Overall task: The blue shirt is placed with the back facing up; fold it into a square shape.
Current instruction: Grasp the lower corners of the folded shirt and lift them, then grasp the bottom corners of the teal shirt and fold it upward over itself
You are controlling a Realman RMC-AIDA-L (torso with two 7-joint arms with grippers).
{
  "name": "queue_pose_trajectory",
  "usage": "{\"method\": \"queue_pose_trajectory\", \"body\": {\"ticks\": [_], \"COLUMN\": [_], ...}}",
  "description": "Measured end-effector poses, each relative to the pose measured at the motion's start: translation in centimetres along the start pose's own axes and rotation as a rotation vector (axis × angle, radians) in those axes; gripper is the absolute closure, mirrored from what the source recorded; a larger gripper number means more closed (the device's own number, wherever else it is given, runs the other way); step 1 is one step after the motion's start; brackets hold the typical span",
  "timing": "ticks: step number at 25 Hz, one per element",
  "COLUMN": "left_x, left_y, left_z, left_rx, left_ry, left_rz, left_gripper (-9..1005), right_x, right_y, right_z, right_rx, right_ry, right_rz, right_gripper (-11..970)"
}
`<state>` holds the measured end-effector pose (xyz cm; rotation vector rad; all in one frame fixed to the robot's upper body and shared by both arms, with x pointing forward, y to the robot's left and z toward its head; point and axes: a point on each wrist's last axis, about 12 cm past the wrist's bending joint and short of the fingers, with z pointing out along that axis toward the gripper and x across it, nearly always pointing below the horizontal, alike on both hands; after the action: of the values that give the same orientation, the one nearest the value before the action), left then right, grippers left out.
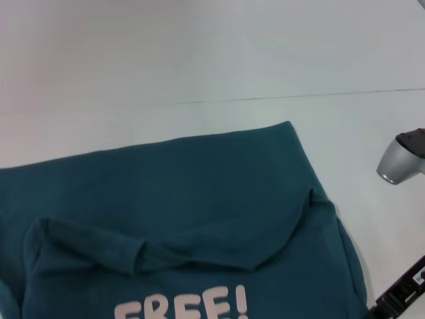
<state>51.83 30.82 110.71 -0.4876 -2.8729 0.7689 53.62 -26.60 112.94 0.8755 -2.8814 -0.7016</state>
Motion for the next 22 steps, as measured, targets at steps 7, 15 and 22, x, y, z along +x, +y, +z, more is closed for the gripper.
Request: {"method": "queue_pose_trajectory", "body": {"ticks": [7, 15, 22], "left_x": [0.6, 0.3, -0.8], "left_y": [-0.2, 0.3, 0.6], "left_z": [0.0, -4.5, -7.5], "left_rx": [0.042, 0.154, 0.175], "left_ry": [0.016, -0.149, -0.294], "left_rz": [0.001, 0.011, 0.017], "left_gripper": [895, 887, 880], "right_x": [0.4, -0.5, -2.3], "right_y": [-0.1, -1.9, -3.4], "right_z": [0.5, -3.5, -7.1], "right_rx": [-0.026, -0.029, -0.006], "right_ry": [-0.006, -0.225, -0.447], "right_rz": [-0.020, -0.032, 0.005], "right_gripper": [856, 856, 855]}}
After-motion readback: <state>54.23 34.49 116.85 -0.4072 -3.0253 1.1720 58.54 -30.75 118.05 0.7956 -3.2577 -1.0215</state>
